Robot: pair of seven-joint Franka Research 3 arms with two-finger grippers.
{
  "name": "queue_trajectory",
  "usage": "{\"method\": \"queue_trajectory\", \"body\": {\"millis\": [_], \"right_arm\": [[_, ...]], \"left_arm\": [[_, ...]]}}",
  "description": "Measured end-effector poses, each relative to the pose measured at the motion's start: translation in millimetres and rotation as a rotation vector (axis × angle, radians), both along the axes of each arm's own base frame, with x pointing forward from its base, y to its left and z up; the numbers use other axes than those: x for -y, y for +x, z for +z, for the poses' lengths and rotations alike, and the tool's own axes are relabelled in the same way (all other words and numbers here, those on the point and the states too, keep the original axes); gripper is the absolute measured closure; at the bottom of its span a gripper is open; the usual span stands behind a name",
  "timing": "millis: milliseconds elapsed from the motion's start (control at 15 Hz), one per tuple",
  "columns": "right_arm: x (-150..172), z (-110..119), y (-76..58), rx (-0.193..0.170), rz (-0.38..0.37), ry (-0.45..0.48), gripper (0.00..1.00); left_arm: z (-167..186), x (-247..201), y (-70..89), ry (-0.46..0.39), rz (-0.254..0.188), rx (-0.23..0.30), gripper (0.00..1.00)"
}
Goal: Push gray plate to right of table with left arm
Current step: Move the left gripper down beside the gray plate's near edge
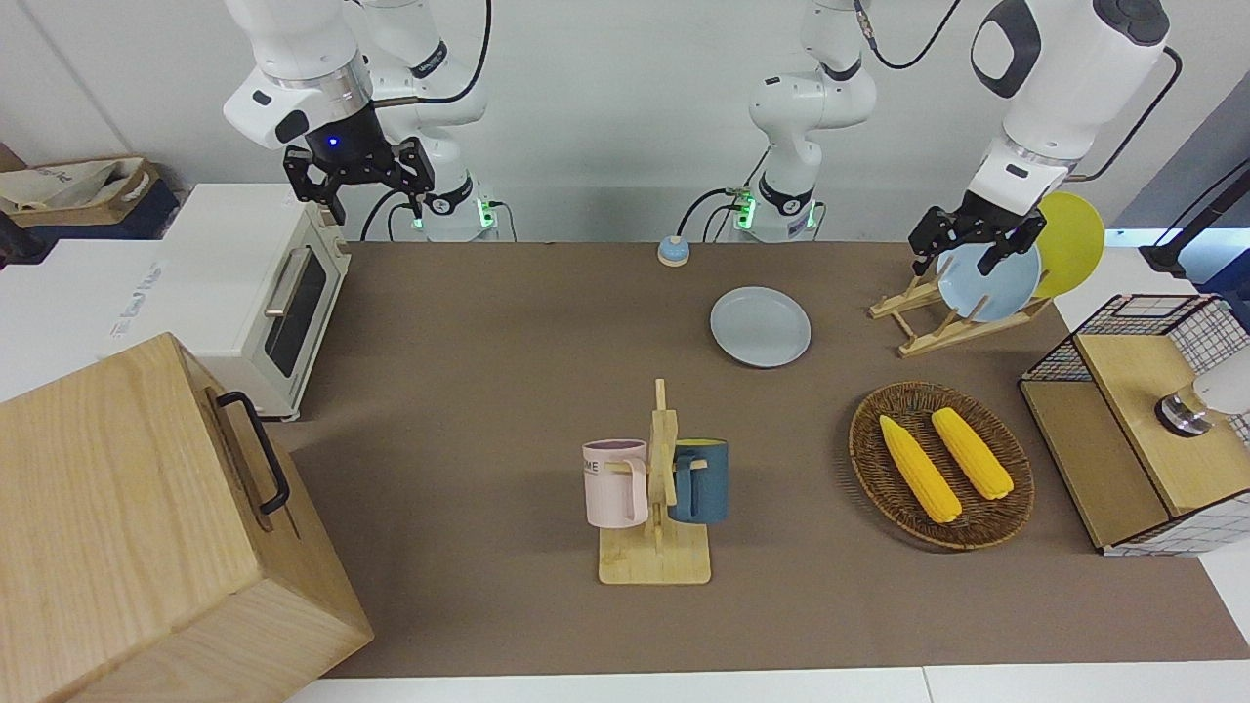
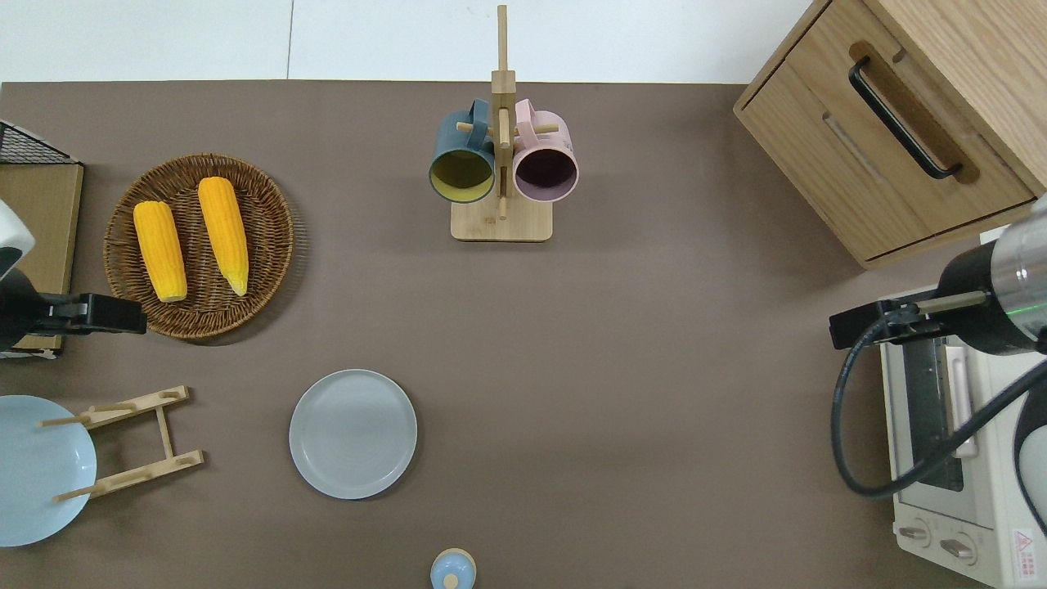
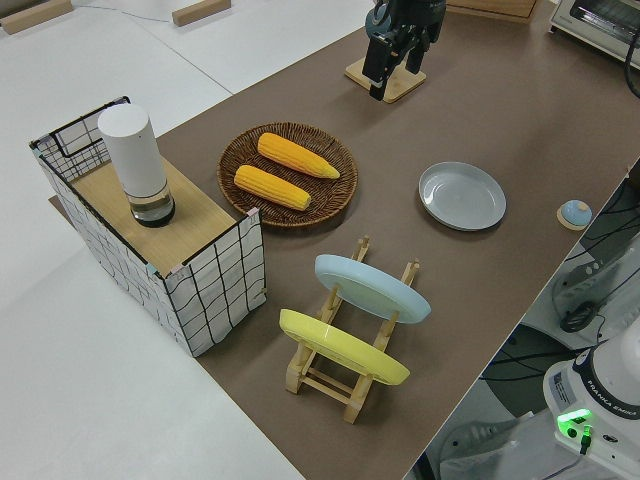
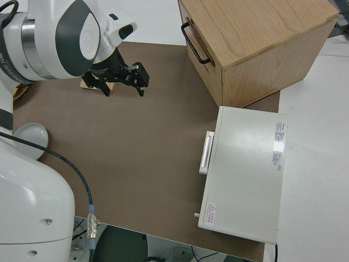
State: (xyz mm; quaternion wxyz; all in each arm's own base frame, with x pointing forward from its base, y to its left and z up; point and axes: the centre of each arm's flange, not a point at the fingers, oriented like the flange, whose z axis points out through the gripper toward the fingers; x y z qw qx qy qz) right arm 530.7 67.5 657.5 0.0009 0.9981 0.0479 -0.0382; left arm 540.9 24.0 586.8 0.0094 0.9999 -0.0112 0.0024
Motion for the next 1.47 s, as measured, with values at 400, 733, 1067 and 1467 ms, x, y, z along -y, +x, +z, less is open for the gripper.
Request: {"method": "queue_trajectory", "body": {"millis": [400,733,1067,1467], "right_arm": [[0,0,0.0,0.000,0.000,0.000,0.01],[0,0,0.0,0.000,0.000,0.000,0.01],[0,0,0.0,0.000,0.000,0.000,0.01],[0,0,0.0,0.000,0.000,0.000,0.01]], "left_arm": [[3,1,-0.7,0.000,-0.002,-0.004,0.00],[2,5,-2.0,-0.001,-0.009,-0.018,0.00],[-2,6,-5.8,-0.002,-0.011,-0.054,0.00],[-14,9,-11.1,-0.010,-0.012,-0.119,0.00]]}}
